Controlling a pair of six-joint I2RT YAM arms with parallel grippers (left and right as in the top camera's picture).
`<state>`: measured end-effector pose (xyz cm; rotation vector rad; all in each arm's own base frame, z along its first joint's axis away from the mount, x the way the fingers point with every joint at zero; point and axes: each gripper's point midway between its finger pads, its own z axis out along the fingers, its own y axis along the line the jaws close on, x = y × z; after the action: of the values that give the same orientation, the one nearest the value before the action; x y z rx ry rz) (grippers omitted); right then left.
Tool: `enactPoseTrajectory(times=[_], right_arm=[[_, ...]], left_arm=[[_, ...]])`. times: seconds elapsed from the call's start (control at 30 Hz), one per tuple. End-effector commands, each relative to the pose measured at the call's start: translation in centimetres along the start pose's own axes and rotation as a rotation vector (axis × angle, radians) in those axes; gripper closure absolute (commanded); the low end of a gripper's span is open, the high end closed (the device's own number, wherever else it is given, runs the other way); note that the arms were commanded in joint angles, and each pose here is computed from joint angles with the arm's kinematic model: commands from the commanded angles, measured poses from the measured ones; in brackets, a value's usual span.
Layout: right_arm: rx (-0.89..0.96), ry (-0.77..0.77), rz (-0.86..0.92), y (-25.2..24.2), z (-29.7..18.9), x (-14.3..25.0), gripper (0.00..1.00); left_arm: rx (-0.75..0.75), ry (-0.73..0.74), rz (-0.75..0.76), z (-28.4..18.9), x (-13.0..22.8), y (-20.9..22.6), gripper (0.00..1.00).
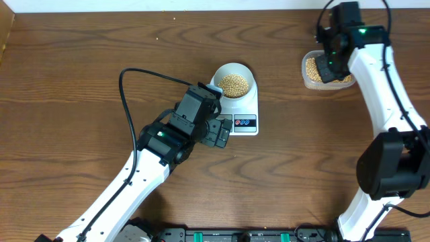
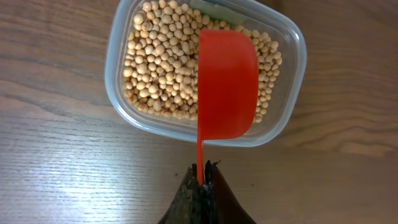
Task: Scoop item into bowl and weigh 50g on scale
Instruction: 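Dip the red scoop into the soybeans and lift it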
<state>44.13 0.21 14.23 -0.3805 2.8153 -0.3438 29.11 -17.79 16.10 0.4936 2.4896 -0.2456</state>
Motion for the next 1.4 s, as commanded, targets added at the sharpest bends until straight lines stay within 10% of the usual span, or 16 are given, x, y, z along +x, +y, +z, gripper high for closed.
enactPoseTrajectory(times=[0.0,0.37,0.93,1.37], right_arm=[[0.131,-0.021,0.013,-0.8,-1.7,-0.6,0.98],[0.089,-0.032,0.041,-0.6,-1.7,-0.7,0.99],[-0.606,-0.473,-0.181,9.6,-12.2,-5.4,0.99],[-0.633,-0.474,-0.225,10.6,-12.3,-5.2,0.99]], left_arm=[[-0.001,-0.005,0.010,-0.1,-0.2,0.0,0.00],[-0.001,-0.005,0.010,-0.1,-0.2,0.0,0.00],[-0.001,-0.005,0.010,-0.1,-0.2,0.0,0.00],[-0.001,-0.005,0.010,-0.1,-0.2,0.0,0.00]])
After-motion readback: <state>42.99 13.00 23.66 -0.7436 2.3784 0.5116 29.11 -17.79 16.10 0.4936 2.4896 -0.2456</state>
